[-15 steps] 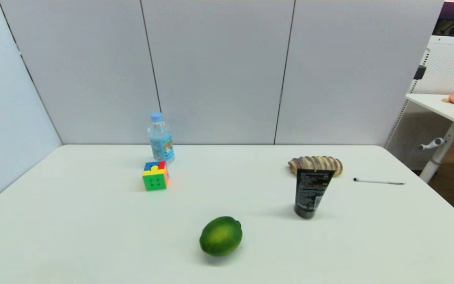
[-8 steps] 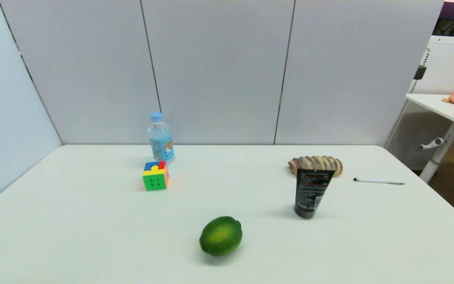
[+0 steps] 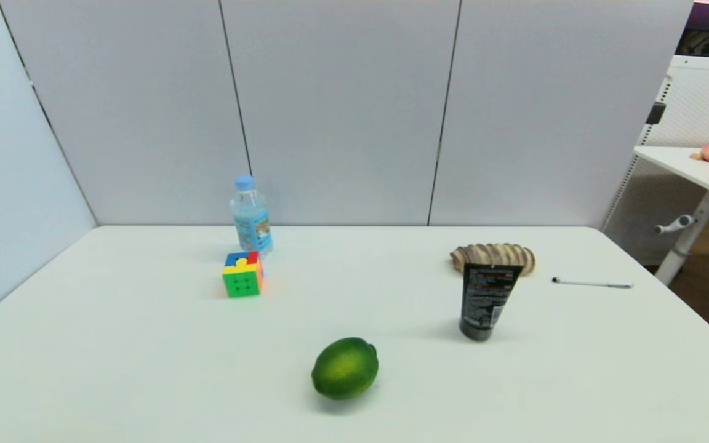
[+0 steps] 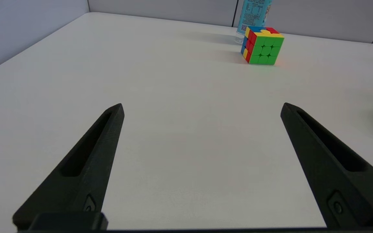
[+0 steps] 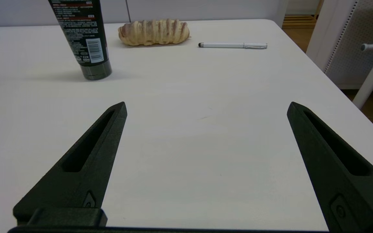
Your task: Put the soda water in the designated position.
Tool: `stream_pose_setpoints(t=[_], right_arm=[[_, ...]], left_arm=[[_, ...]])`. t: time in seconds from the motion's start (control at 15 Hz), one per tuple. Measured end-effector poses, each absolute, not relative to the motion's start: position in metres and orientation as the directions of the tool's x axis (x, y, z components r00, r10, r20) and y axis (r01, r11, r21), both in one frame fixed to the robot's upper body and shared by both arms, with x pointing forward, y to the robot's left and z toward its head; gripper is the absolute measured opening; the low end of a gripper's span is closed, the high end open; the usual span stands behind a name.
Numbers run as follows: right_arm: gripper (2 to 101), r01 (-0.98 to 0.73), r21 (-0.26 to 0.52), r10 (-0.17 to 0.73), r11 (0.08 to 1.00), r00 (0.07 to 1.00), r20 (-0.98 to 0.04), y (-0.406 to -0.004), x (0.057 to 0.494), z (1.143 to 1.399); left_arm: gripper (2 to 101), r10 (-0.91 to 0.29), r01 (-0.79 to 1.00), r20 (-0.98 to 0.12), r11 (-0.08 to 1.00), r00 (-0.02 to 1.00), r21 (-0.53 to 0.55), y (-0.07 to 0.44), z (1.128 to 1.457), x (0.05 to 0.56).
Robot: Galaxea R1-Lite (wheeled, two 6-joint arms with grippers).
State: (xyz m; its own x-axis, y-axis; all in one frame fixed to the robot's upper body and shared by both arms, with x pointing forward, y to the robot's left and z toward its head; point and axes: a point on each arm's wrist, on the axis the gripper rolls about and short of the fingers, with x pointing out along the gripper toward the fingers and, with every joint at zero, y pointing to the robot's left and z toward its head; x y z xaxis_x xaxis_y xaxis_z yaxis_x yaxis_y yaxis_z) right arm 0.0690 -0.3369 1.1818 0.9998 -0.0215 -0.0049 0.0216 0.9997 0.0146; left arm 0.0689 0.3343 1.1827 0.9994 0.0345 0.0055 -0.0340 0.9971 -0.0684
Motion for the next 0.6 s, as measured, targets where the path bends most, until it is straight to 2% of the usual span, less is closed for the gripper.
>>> stream_pose_setpoints(t=[0.6], right_arm=[[98.0,0.021,0.019,-0.021,1.000,1.000,-0.003,-0.3369,0.0690,1.1821]], left_arm=[[97.8,0.036,-0.035,0.006,0.997,0.999,-0.068,0.3343,1.1827,0.0689]])
